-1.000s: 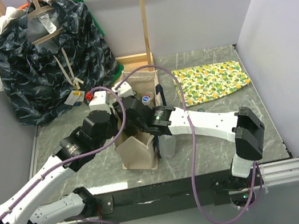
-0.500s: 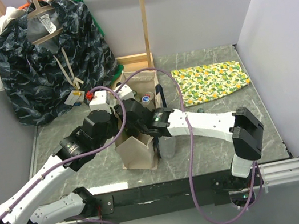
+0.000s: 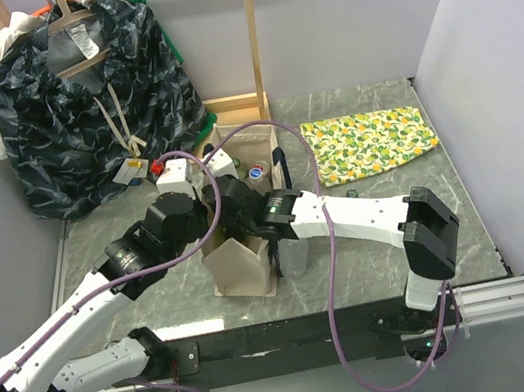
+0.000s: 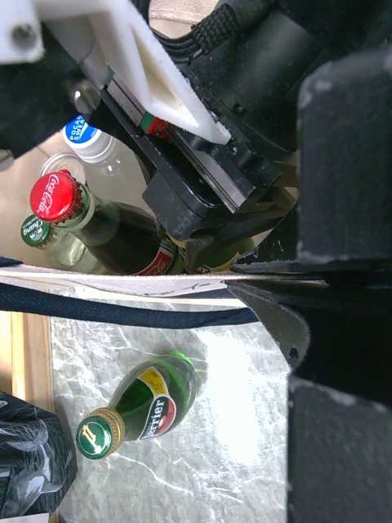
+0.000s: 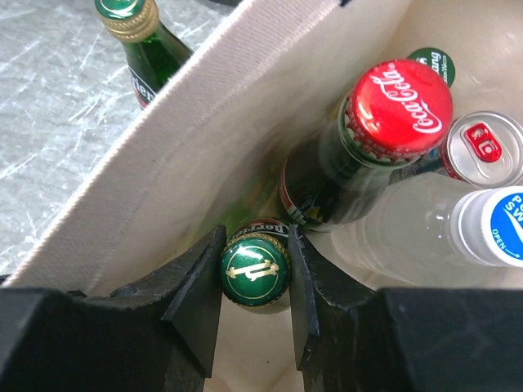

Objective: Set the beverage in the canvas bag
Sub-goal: Place the drink in the canvas bag.

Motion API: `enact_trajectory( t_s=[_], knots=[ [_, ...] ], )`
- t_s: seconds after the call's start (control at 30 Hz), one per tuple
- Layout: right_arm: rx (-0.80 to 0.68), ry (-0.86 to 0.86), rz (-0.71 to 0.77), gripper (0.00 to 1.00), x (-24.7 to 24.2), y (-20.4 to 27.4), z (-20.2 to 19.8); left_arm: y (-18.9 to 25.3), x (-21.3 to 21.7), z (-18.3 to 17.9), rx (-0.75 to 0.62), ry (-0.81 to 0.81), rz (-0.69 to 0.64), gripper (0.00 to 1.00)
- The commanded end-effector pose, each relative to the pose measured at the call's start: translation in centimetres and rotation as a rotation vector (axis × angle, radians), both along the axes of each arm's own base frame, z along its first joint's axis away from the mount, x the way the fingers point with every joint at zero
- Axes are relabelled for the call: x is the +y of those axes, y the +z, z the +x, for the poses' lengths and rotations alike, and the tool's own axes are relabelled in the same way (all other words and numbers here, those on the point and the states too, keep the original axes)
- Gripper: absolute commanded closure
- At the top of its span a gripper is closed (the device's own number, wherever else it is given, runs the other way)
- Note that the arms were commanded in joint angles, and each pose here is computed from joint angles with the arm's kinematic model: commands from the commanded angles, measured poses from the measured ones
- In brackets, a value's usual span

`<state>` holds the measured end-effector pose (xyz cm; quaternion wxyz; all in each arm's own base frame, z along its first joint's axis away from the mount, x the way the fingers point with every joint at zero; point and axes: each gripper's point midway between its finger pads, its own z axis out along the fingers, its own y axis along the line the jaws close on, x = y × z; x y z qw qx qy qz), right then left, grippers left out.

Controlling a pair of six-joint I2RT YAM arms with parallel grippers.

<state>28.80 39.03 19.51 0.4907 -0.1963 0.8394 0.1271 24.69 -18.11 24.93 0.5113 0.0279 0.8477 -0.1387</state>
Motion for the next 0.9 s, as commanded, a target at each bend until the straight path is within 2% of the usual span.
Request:
enact_trajectory(
  t_s=[0.0,0.23,0.53,0.63,0.67,0.87],
  knots=[
    [-0.092,-0.056,0.152,0.95,1.5,5.4,1.5,1.8,0.4,0.1,-0.036,0.013,-0.024,0.87],
    [-0.068,-0.060,0.130,1.00,1.7,4.2,1.5,1.8,0.3,0.1,-0.038,0.011,-0.022,0.87],
    [-0.063,-0.067,0.134,1.00,1.6,4.3,1.4,1.7,0.6,0.0,-0.039,0.016,-0.022,0.85],
    [-0.061,-0.071,0.133,0.91,1.5,4.3,1.5,1.8,0.5,0.0,-0.039,0.016,-0.026,0.84],
    [-0.062,-0.070,0.134,0.82,1.5,4.3,1.4,1.7,0.5,0.0,-0.038,0.017,-0.024,0.84],
    [-0.065,-0.073,0.148,0.54,1.3,4.7,1.3,1.7,0.6,0.0,-0.038,0.020,-0.023,0.81]
  ],
)
